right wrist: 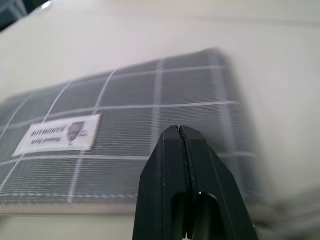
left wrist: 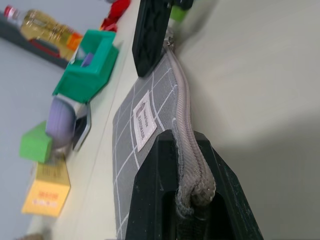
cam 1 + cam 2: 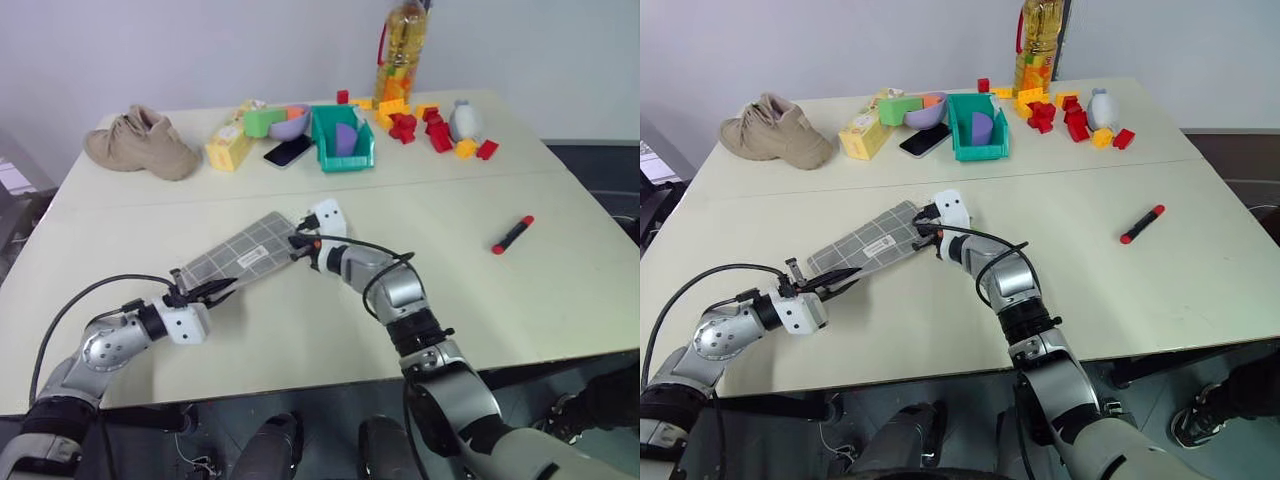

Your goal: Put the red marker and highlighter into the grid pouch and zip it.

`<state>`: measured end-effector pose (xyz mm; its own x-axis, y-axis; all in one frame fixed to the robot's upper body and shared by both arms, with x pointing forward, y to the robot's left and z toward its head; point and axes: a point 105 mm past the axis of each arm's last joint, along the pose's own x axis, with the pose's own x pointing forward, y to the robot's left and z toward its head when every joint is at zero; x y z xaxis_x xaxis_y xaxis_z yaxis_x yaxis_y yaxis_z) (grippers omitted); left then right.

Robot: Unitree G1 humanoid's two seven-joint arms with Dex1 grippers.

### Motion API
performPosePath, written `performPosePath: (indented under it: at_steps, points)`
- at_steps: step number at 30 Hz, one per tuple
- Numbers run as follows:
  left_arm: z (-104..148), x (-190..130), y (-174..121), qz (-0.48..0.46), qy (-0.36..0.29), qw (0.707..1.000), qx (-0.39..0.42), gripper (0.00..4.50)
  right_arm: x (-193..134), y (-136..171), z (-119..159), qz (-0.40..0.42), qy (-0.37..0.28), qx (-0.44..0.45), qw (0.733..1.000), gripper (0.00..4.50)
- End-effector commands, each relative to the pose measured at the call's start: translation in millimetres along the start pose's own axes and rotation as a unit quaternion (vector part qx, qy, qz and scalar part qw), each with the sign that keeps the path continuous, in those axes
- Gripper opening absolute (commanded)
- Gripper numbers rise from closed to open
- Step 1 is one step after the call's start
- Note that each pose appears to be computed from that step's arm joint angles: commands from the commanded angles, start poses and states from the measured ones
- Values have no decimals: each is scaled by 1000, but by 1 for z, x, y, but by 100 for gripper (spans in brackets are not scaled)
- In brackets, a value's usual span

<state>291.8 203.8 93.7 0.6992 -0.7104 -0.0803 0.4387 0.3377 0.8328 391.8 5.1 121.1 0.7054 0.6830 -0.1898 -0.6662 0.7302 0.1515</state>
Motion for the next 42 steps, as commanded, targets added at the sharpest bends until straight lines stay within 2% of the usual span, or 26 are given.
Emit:
performPosePath:
  at_steps: [1, 2, 3, 4, 6, 8, 11, 17, 25, 29, 33, 34, 42]
  points:
    - [5, -2, 25, 77, 4, 995, -63, 4, -18, 8, 52, 25, -86, -47, 995, 0]
    - [7, -2, 31, 102, 3, 991, -85, 4, -26, 4, 62, 25, -100, -63, 993, 0]
    - [10, -1, 37, 124, 2, 987, -105, 0, -32, -3, 67, 11, -102, -82, 991, 52]
    - [13, -1, 40, 136, 1, 984, -117, 0, -36, -8, 69, 0, -102, -96, 990, 84]
    - [19, 1, 47, 160, -3, 978, -133, 0, -45, -19, 71, -10, -96, -111, 989, 178]
    - [26, 5, 53, 185, -10, 971, -150, 0, -55, -31, 76, -24, -93, -133, 986, 292]
    - [37, 12, 54, 190, -24, 968, -163, 0, -63, -37, 75, -16, -78, -149, 986, 447]
    - [53, 27, 46, 174, -46, 967, -180, 0, -62, -33, 69, -5, -51, -172, 984, 447]
    - [64, 37, 37, 160, -67, 965, -195, 0, -58, -36, 65, -20, -49, -156, 986, 447]
    - [66, 39, 35, 158, -71, 965, -198, 0, -58, -36, 64, -19, -46, -151, 987, 275]
    - [67, 39, 36, 159, -74, 964, -198, 0, -58, -35, 64, -19, -46, -152, 987, 54]
    - [68, 39, 36, 159, -75, 964, -198, 0, -58, -35, 64, -18, -47, -152, 987, 11]
    - [68, 41, 35, 160, -74, 964, -199, 0, -57, -18, 66, 16, -46, -184, 982, 4]
